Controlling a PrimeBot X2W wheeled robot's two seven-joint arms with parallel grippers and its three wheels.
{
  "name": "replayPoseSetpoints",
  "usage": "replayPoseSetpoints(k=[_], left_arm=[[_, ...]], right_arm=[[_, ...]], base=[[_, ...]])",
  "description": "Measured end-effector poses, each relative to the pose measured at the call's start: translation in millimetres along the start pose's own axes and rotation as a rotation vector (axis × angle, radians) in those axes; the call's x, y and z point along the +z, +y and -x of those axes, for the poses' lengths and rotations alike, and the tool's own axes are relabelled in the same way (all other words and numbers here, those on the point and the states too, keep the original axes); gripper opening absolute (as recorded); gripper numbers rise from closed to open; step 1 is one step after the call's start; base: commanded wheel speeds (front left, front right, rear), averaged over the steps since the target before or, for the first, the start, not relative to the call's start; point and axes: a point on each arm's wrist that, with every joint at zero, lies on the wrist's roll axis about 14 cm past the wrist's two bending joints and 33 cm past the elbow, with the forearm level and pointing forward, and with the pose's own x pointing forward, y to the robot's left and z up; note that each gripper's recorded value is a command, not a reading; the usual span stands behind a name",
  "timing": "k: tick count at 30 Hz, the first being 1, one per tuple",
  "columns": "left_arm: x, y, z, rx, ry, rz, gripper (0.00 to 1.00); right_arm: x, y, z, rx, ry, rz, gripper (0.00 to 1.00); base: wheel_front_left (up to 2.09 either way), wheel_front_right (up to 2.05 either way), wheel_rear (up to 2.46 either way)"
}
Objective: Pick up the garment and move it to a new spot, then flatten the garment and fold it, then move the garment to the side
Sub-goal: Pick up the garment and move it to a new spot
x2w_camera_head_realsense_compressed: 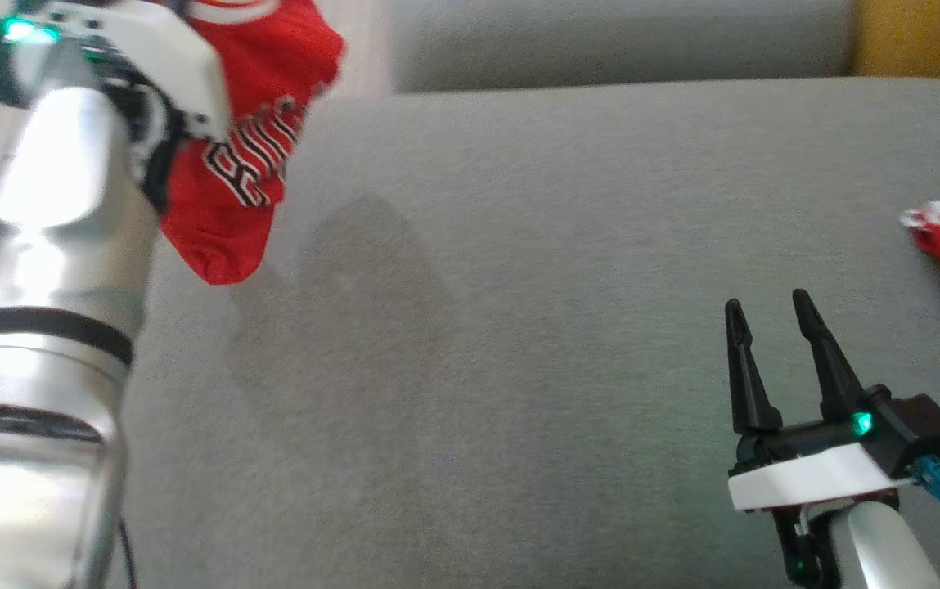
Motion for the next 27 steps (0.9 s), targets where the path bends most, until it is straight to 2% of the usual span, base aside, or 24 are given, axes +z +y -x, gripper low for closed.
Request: replayPoseSetpoints(k=[7, 11, 14, 17, 20, 23, 26, 27], left_arm=[[65.4, -118.2, -3.7, -0.268, -0.140, 0.070, 0.00], [69.5, -166.7, 3.5, -0.384, -0.134, 0.110, 0.00], [45.6, -197.9, 9.9, -0.456, -0.067, 0.137, 0.00], [3.6, -223.2, 20.4, -0.507, 0.031, 0.176, 0.00], [-50.2, -241.2, 38.7, -0.532, 0.154, 0.251, 0.00], [-102.9, -253.7, 61.0, -0.531, 0.264, 0.262, 0.00], [-132.0, -271.1, 86.4, -0.559, 0.344, 0.329, 0.00], [-138.0, -276.7, 94.9, -0.565, 0.361, 0.346, 0.07]], right_arm=[[30.2, -27.1, 34.4, -0.111, -0.079, 0.025, 1.00], [31.6, -37.0, 53.1, -0.159, -0.083, 0.025, 1.00], [30.5, -41.0, 59.0, -0.180, -0.080, 0.024, 1.00], [25.4, -42.9, 60.9, -0.189, -0.063, 0.021, 1.00], [19.1, -46.1, 62.0, -0.202, -0.043, 0.017, 1.00], [10.4, -46.3, 60.8, -0.202, -0.015, 0.013, 1.00], [4.9, -46.5, 61.0, -0.204, 0.003, 0.010, 1.00], [4.0, -46.8, 61.0, -0.205, 0.006, 0.009, 1.00]], base=[[0.00, 0.00, 0.00], [0.00, 0.00, 0.00], [0.00, 0.00, 0.00], [0.00, 0.00, 0.00], [0.00, 0.00, 0.00], [0.00, 0.00, 0.00], [0.00, 0.00, 0.00], [0.00, 0.00, 0.00]])
